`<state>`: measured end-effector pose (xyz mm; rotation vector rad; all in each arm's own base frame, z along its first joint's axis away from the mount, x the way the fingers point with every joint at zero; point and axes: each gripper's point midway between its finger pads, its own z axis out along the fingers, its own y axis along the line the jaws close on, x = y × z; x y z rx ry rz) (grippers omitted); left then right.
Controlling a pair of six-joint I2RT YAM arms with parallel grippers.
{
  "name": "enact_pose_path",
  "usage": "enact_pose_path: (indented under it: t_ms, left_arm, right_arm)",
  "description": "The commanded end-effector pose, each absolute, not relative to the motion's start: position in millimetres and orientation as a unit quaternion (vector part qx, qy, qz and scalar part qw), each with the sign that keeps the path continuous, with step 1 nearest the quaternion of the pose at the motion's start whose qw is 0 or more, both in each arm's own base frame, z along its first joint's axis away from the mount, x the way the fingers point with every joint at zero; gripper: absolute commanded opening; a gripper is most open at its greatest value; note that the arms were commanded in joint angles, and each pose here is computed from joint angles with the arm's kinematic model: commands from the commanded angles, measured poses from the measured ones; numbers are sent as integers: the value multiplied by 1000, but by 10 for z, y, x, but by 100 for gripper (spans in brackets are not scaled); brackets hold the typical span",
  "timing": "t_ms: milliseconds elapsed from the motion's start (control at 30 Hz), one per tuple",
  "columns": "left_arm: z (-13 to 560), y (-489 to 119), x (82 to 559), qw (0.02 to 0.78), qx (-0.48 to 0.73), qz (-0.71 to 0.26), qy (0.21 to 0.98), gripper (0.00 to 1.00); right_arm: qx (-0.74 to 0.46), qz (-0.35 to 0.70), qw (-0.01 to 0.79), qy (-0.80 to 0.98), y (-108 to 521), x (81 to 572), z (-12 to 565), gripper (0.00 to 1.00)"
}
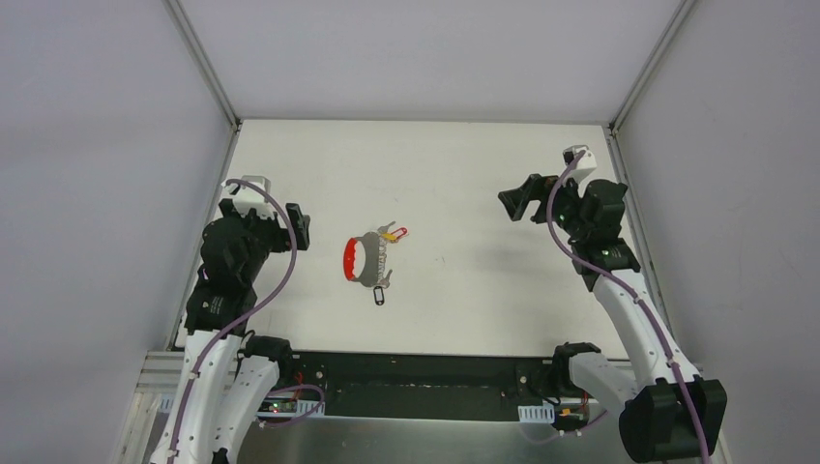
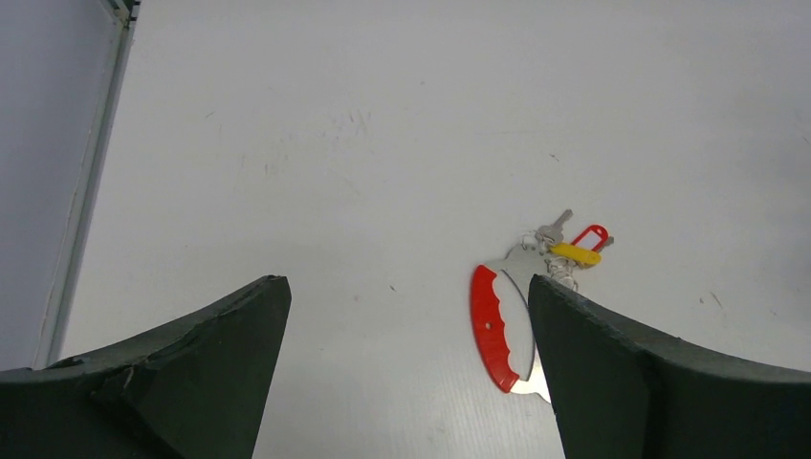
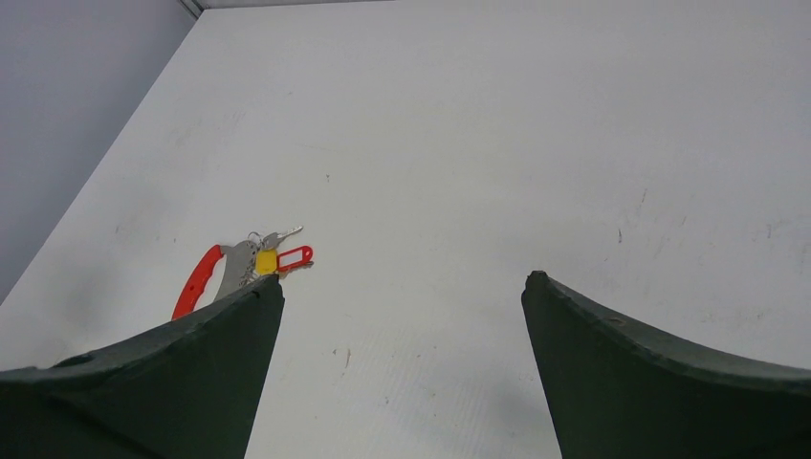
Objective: Put the keys on the keyring
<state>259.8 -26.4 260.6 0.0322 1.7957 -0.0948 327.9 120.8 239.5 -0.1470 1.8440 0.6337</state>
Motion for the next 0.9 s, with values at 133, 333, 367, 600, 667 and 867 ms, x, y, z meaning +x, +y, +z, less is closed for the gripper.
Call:
enact_pose_path:
  t_ms: [133, 333, 367, 600, 667, 867]
  left_arm:
    - [2632, -421, 2523, 627, 53, -80, 773, 99]
    - [2622, -402, 2532, 627, 46, -80, 774, 99]
    - [2619, -403, 2533, 626, 46, -80, 774, 99]
    - [2576, -419, 2553, 622, 46, -85, 777, 99]
    - [2567, -420, 2558, 621, 46, -85, 778, 99]
    - [2551, -429, 2570, 619, 45, -88, 779, 99]
  right_arm:
    - [-84, 272, 604, 745, 1181, 3213, 2730, 100]
    - [-88, 273, 604, 743, 1186, 3193, 2737, 100]
    - [-89, 273, 604, 743, 1187, 3194, 2738, 100]
    - [-93, 273, 602, 744, 1190, 3193, 2716, 100]
    - [-93, 274, 601, 745, 1193, 3192, 2710, 100]
    - [-93, 273, 600, 746, 1188, 3202, 2694, 100]
